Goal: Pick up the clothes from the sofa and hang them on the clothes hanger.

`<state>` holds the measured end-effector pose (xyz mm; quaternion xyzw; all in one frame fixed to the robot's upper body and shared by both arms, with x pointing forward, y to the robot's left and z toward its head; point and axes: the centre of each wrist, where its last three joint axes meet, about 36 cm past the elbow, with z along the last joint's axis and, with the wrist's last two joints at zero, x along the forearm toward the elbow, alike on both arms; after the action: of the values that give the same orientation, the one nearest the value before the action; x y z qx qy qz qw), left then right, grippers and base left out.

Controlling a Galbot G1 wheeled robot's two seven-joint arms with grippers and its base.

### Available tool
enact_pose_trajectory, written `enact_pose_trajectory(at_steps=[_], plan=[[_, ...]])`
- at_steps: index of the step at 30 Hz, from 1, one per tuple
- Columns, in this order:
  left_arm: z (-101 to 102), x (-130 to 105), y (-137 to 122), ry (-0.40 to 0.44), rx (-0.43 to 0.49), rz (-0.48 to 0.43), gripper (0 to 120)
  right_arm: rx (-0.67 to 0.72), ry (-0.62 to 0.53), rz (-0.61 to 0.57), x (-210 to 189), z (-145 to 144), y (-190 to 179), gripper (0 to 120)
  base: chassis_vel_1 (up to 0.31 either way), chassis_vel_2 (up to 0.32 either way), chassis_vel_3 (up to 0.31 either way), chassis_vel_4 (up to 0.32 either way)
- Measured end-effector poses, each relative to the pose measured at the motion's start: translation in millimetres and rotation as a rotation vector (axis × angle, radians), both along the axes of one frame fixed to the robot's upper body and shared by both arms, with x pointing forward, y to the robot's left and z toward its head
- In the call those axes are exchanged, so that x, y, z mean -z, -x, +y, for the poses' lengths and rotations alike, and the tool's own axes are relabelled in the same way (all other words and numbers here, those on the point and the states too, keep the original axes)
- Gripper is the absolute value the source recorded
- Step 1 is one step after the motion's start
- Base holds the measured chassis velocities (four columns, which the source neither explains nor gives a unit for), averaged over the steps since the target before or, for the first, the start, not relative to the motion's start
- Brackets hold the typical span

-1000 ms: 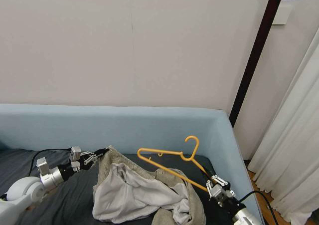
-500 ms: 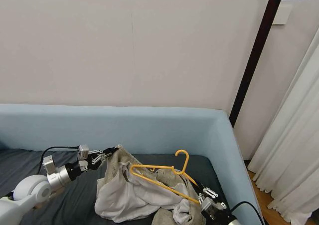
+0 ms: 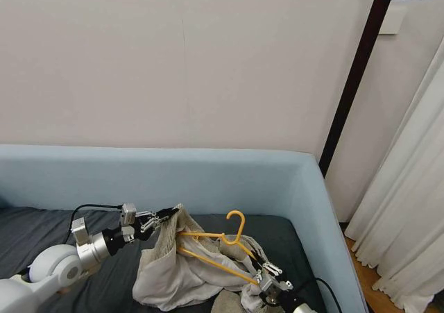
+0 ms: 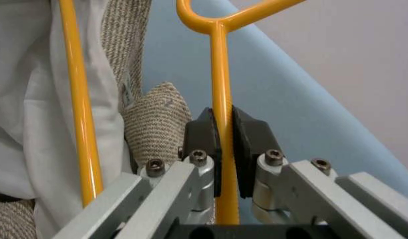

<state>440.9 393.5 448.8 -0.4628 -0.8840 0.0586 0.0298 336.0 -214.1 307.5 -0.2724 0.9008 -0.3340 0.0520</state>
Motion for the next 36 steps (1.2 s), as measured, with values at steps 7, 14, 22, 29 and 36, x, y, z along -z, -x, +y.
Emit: enact_pose_trajectory(at_steps=[7,14,22,29,36], plan=[[-31,6,13,-0.013,0.052,0.012,0,0.009,-0.017,0.041,6,25,-11,5,0.000,0.000,0.000,0.000],[-41,8,16,-0.035,0.073,0.002,0,0.012,-0.032,0.056,-1,50,-16,5,0.000,0.000,0.000,0.000],[-49,12,16,-0.061,0.097,-0.018,0,-0.002,-0.015,0.011,-15,67,-25,5,0.000,0.000,0.000,0.000],[-29,12,5,-0.096,0.041,-0.034,0,0.001,0.011,-0.009,-18,53,-24,5,0.000,0.000,0.000,0.000],[-42,18,-1,-0.117,0.043,-0.040,0,-0.027,0.038,-0.017,-19,61,-23,5,0.000,0.000,0.000,0.000]])
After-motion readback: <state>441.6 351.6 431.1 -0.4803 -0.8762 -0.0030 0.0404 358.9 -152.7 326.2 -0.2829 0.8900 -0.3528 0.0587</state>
